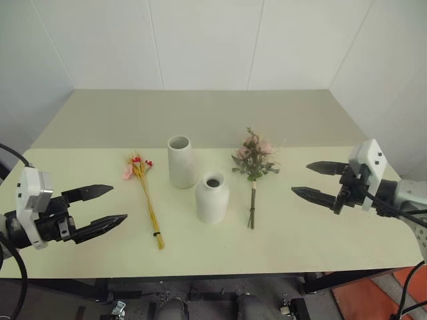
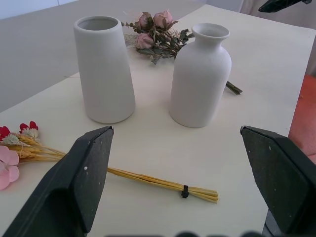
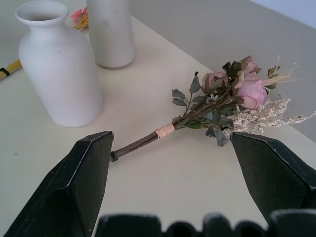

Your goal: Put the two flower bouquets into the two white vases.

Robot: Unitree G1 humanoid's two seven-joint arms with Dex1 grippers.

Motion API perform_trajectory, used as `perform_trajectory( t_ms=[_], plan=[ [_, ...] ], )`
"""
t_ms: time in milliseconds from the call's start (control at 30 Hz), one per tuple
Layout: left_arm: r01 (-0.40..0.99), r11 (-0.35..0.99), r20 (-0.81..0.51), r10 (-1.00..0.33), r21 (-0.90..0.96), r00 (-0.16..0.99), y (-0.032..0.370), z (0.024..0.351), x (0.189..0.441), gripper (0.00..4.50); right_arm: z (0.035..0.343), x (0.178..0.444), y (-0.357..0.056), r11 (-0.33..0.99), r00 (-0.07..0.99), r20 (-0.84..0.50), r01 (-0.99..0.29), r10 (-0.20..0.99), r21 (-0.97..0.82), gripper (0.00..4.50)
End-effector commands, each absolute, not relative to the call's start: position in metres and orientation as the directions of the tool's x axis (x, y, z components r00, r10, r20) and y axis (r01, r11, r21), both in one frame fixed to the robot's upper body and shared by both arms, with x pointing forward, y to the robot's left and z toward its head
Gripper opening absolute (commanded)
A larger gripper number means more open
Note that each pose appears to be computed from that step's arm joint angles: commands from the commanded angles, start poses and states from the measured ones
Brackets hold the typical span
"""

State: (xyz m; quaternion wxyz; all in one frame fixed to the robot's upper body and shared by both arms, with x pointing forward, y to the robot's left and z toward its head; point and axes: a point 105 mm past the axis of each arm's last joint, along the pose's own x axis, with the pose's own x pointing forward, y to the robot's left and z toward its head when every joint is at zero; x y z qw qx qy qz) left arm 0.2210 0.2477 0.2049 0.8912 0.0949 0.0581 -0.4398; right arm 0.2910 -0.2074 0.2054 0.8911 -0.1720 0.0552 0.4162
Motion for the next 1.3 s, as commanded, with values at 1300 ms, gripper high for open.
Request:
perform_trajectory(
  t_ms=[1300],
  plan=[
    [0.838,0.503,-0.124,-0.837,0.210,0.533,0.229,0.232,0.230,4.49,0.173,0.348,-0.137,0.781,0.575,-0.646,-0.623,0.503,0.053,4.50]
  ],
)
